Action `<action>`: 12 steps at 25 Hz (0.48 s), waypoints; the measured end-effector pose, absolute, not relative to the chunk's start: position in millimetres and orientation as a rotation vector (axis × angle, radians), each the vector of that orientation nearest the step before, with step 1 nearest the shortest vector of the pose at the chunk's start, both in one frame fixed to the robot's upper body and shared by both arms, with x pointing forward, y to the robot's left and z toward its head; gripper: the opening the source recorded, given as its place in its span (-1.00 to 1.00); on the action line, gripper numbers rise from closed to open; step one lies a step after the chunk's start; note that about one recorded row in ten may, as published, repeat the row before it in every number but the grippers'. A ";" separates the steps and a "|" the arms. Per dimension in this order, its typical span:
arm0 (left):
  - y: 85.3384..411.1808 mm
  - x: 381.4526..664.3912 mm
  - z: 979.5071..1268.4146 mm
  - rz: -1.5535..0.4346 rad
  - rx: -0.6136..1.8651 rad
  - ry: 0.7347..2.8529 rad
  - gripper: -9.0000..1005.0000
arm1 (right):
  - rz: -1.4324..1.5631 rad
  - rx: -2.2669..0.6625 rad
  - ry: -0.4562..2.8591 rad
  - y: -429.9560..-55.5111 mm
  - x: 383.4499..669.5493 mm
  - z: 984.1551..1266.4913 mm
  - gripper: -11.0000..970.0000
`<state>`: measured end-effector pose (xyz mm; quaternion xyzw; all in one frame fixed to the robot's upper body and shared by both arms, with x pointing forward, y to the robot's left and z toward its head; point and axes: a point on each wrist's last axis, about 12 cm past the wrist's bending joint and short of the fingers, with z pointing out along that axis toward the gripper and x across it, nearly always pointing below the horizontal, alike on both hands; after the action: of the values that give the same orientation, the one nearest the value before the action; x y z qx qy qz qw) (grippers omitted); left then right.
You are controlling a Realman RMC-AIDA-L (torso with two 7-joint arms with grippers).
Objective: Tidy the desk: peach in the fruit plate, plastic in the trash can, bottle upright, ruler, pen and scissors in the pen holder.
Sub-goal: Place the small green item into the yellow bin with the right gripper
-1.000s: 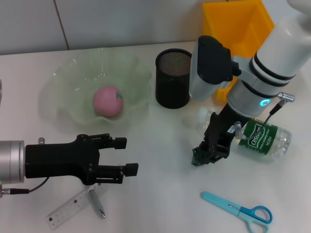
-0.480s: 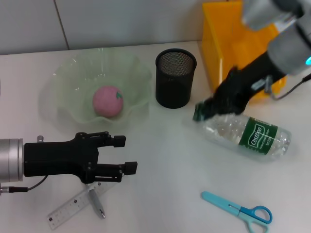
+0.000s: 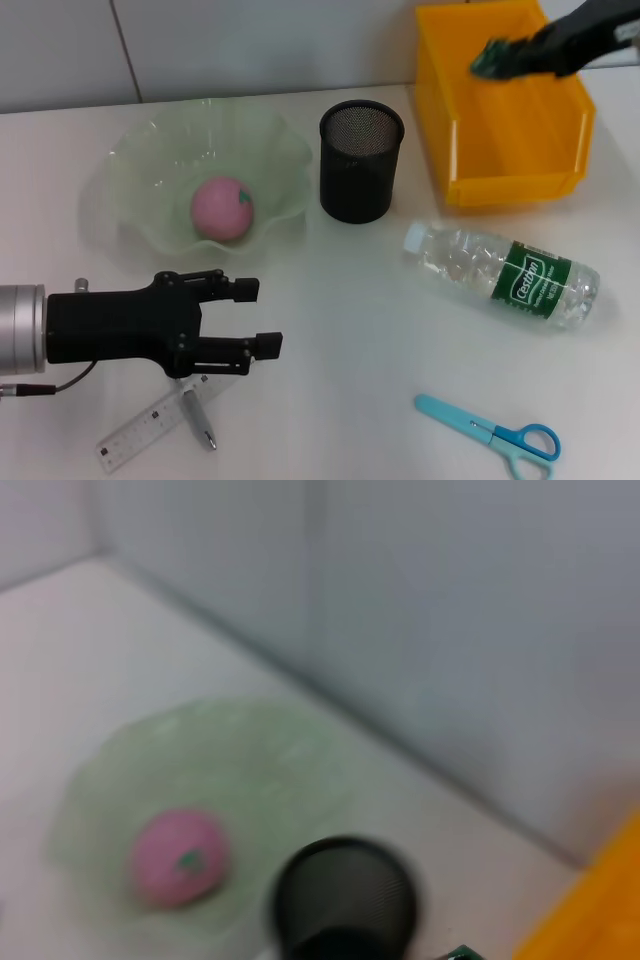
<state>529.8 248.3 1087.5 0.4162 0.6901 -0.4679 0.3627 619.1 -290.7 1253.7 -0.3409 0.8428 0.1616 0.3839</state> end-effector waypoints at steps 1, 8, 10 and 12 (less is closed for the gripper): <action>248.3 529.8 1087.5 -1.205 1.072 1.777 0.67 | 0.395 -0.822 2.148 -296.4 622.2 1254.1 -0.68; 248.8 529.8 1088.3 -1.206 1.073 1.774 0.67 | 0.317 -0.648 2.204 -311.5 645.6 1233.4 -0.67; 248.9 529.6 1088.5 -1.208 1.074 1.773 0.67 | 0.293 -0.627 2.230 -310.6 652.3 1222.9 -0.65; 249.1 529.6 1088.9 -1.209 1.076 1.771 0.67 | 0.277 -0.614 2.242 -308.5 657.7 1213.8 -0.61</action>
<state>529.6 249.1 1088.9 0.4181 0.6879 -0.4695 0.3627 657.7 -308.5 1213.8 -0.2413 0.8821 0.1090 0.3896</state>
